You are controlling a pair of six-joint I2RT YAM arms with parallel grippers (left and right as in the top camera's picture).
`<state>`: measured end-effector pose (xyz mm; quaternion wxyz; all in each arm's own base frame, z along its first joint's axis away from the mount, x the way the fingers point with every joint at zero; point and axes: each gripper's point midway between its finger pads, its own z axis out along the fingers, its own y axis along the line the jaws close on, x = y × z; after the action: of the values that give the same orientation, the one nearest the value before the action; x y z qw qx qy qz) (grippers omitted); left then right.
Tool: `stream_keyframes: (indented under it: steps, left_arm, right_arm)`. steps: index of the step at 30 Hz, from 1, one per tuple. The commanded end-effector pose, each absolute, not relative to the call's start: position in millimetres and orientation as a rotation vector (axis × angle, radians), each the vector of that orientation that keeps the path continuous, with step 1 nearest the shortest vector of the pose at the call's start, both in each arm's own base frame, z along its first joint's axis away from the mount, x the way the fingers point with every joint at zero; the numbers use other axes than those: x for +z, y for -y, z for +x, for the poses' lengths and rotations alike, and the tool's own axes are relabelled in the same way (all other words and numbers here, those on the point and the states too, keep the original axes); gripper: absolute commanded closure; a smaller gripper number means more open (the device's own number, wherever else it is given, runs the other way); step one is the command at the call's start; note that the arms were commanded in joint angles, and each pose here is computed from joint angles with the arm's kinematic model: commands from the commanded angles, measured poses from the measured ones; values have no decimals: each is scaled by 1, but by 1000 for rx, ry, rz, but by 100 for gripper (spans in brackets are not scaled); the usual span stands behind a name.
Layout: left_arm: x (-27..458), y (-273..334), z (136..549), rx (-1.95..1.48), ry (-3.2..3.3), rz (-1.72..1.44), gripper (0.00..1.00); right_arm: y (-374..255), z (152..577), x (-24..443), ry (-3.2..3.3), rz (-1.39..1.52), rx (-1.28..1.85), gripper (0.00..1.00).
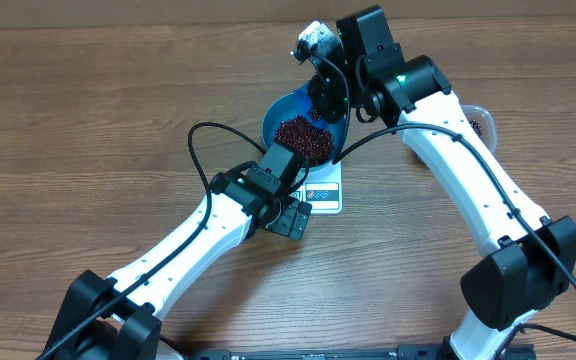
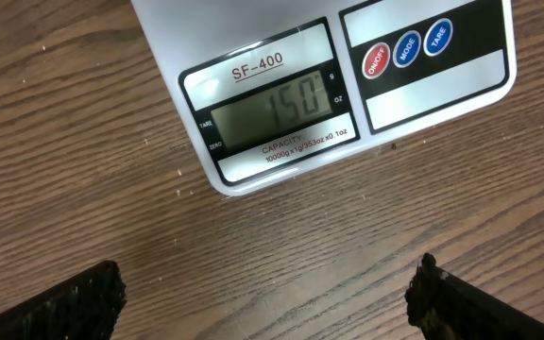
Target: Scoop item into bowl and weigh 150g on scale
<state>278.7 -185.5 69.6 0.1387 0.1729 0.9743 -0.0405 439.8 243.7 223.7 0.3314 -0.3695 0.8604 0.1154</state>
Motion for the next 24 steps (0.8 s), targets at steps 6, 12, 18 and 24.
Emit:
stream_keyframes:
  steps: [6, 12, 18, 24]
  left_arm:
    - [71, 185, 278, -101, -2801, 533, 1]
    - [71, 185, 278, -101, -2801, 533, 0]
    - [71, 185, 278, -101, -2801, 532, 1]
    - [71, 185, 278, -101, -2801, 532, 0]
  right_arm:
    - [-248, 441, 244, -2201, -954, 314, 96]
    - [-249, 446, 249, -2227, -836, 360, 96]
    - [-246, 453, 256, -2264, -659, 488, 96]
    - [-244, 452, 266, -2255, -605, 705, 96]
